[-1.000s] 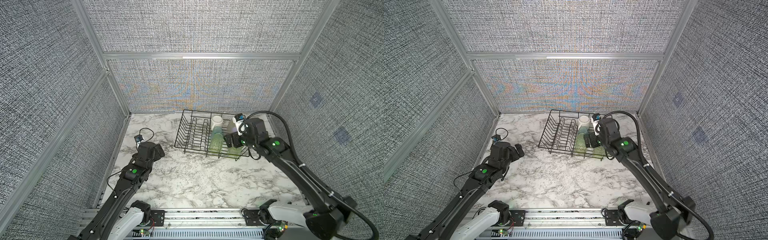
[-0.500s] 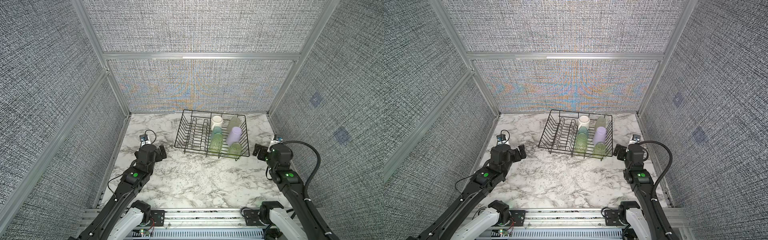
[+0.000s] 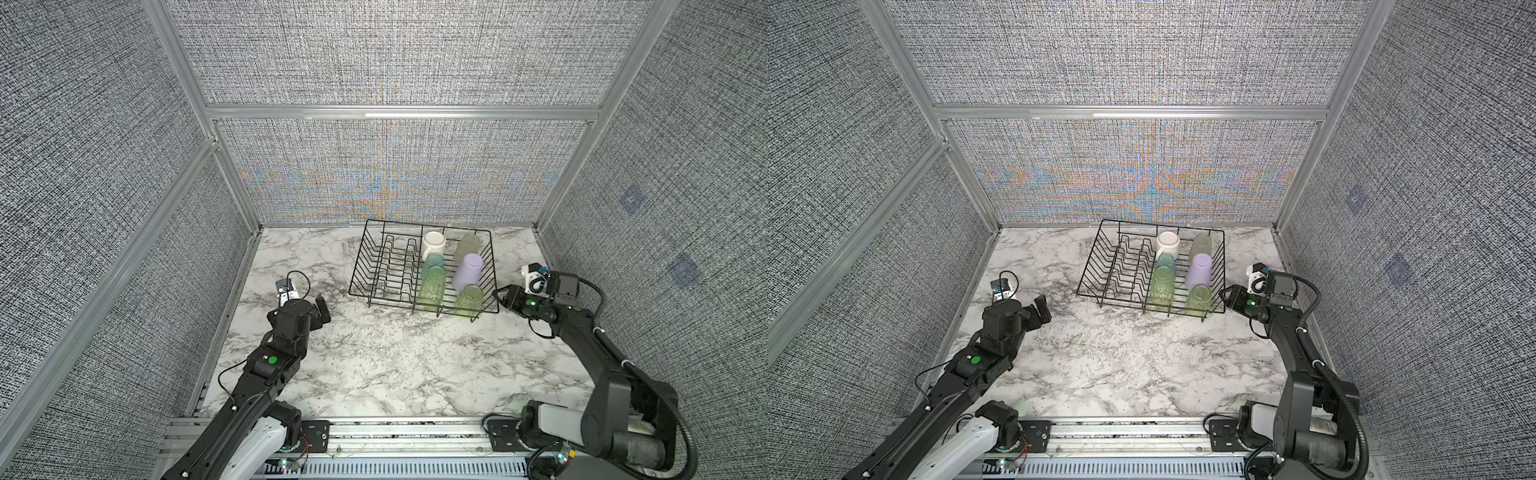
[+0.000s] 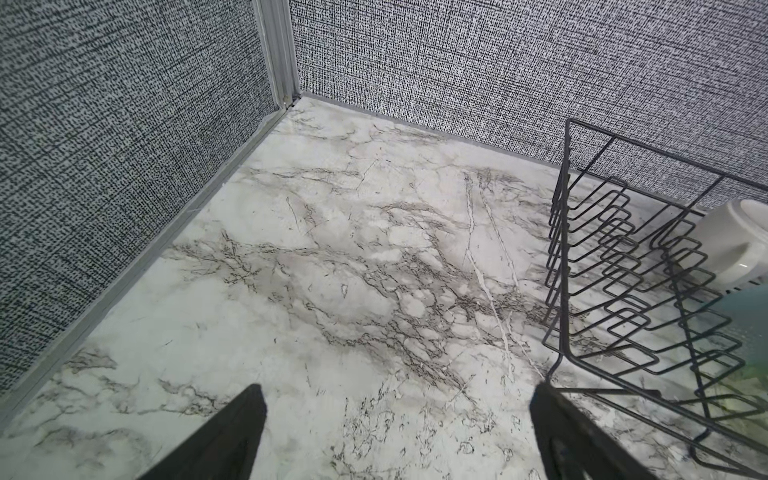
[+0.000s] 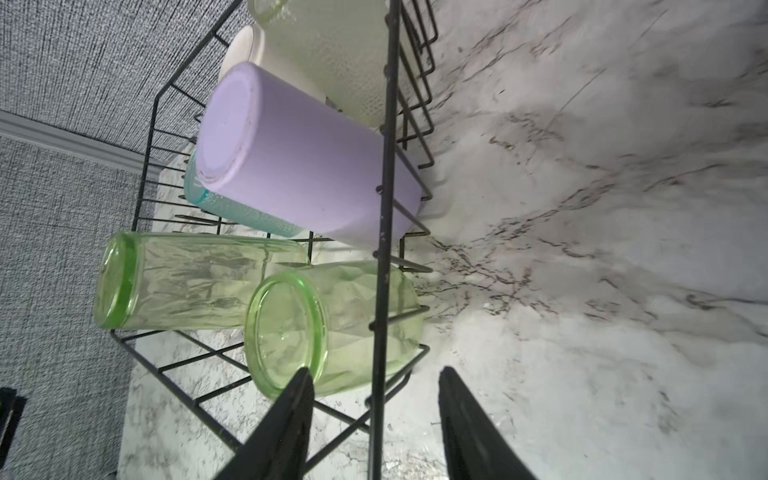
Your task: Load the cups into the dish rack
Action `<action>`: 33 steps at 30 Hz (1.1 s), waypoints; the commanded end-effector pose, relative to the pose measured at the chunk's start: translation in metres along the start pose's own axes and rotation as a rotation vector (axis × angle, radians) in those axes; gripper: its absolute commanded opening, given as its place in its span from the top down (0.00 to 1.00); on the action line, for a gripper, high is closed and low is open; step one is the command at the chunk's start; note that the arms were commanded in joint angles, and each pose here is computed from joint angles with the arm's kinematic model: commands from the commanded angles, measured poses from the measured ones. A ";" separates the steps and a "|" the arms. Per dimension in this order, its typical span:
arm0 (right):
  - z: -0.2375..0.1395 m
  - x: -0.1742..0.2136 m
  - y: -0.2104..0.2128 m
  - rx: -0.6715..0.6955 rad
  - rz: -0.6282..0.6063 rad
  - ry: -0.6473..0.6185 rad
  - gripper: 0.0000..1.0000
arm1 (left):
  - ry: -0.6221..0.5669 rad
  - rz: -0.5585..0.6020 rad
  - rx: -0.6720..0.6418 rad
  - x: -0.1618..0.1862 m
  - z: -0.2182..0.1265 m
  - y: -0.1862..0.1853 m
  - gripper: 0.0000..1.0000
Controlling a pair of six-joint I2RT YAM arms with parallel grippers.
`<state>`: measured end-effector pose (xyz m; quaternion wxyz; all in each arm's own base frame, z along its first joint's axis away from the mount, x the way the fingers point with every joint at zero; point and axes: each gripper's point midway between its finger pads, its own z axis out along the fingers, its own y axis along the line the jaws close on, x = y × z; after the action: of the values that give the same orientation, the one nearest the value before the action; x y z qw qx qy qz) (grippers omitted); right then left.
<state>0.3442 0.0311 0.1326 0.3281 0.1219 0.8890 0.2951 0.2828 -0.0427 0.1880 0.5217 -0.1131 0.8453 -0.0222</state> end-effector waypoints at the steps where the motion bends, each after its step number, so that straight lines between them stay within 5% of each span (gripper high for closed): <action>1: 0.009 -0.002 0.010 -0.068 -0.029 0.024 0.62 | -0.034 0.011 0.043 -0.006 0.000 -0.007 0.00; 4: 0.019 0.002 0.007 -0.050 -0.038 0.052 0.81 | -0.046 0.030 0.047 -0.007 0.001 -0.008 0.00; 18: 0.061 0.016 0.038 -0.049 -0.146 0.177 0.84 | -0.040 0.031 -0.012 0.001 0.003 0.004 0.00; 24: 0.057 0.020 0.044 -0.063 -0.179 0.188 0.80 | -0.079 0.029 -0.024 0.000 0.001 0.009 0.00; 33: 0.020 0.021 0.027 0.060 -0.220 0.112 0.58 | -0.120 0.075 -0.037 -0.007 0.006 0.008 0.00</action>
<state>0.3485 0.0819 0.1264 0.2968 0.0083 0.9179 0.2634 0.2825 -0.0340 0.1783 0.5495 -0.0965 0.8299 0.0082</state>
